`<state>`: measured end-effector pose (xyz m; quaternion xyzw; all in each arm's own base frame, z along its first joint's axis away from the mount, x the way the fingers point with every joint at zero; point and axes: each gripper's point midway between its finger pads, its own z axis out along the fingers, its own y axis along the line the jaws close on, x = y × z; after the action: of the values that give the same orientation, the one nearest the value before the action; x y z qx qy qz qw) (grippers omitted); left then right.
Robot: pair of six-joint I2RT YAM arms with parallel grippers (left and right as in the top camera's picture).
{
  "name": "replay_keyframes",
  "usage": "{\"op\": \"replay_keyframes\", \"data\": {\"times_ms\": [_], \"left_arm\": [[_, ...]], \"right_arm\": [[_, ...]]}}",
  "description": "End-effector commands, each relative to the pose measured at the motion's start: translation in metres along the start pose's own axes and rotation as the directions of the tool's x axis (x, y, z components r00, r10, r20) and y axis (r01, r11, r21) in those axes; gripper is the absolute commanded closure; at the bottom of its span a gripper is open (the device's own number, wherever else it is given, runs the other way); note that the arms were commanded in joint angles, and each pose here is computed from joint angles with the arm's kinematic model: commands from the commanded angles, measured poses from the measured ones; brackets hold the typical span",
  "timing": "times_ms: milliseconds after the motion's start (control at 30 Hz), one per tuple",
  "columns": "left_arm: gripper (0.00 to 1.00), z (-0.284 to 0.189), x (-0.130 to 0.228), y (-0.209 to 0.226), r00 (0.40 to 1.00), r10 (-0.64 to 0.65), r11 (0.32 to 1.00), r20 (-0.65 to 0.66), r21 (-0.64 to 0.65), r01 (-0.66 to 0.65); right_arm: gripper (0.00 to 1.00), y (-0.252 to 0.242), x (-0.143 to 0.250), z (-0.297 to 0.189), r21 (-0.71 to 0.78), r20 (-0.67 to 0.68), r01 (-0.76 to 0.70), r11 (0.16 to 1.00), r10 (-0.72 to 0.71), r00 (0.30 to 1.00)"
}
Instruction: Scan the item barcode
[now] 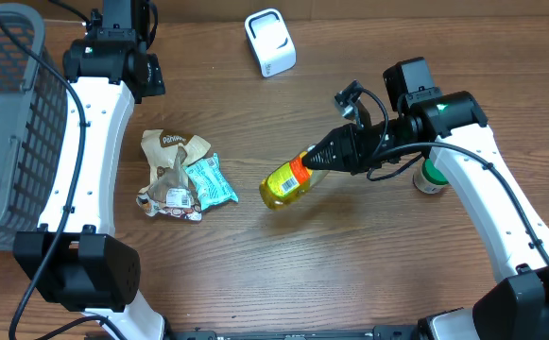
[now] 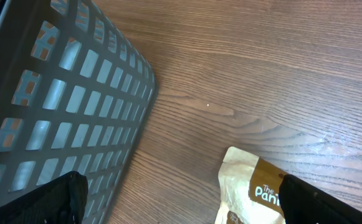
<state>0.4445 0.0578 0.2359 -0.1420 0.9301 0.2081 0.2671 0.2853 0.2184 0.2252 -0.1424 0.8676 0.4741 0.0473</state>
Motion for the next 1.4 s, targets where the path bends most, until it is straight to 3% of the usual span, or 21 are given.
{"op": "replay_keyframes", "data": {"times_ms": [0,700,1100,1367], "left_arm": [[0.00,-0.012,-0.008,0.003,0.999,-0.003,1.000,0.036,-0.002,0.004],[0.00,-0.012,-0.008,0.004,0.999,-0.004,1.000,0.035,-0.002,0.004],[0.00,-0.012,-0.008,0.004,0.999,-0.004,1.000,0.035,-0.002,0.004],[0.00,-0.012,-0.008,0.004,0.999,-0.004,1.000,0.035,-0.002,0.004]], "right_arm": [[0.68,0.039,0.000,-0.009,-0.163,0.019,0.106,0.981,-0.105,0.994],[0.67,0.044,0.009,-0.010,-0.198,-0.009,0.073,0.977,-0.077,0.997],[0.67,0.046,0.042,-0.012,-0.214,-0.093,0.106,0.971,-0.128,0.987],[0.67,0.046,0.040,-0.012,-0.214,-0.084,0.125,0.969,-0.145,0.986]]}}
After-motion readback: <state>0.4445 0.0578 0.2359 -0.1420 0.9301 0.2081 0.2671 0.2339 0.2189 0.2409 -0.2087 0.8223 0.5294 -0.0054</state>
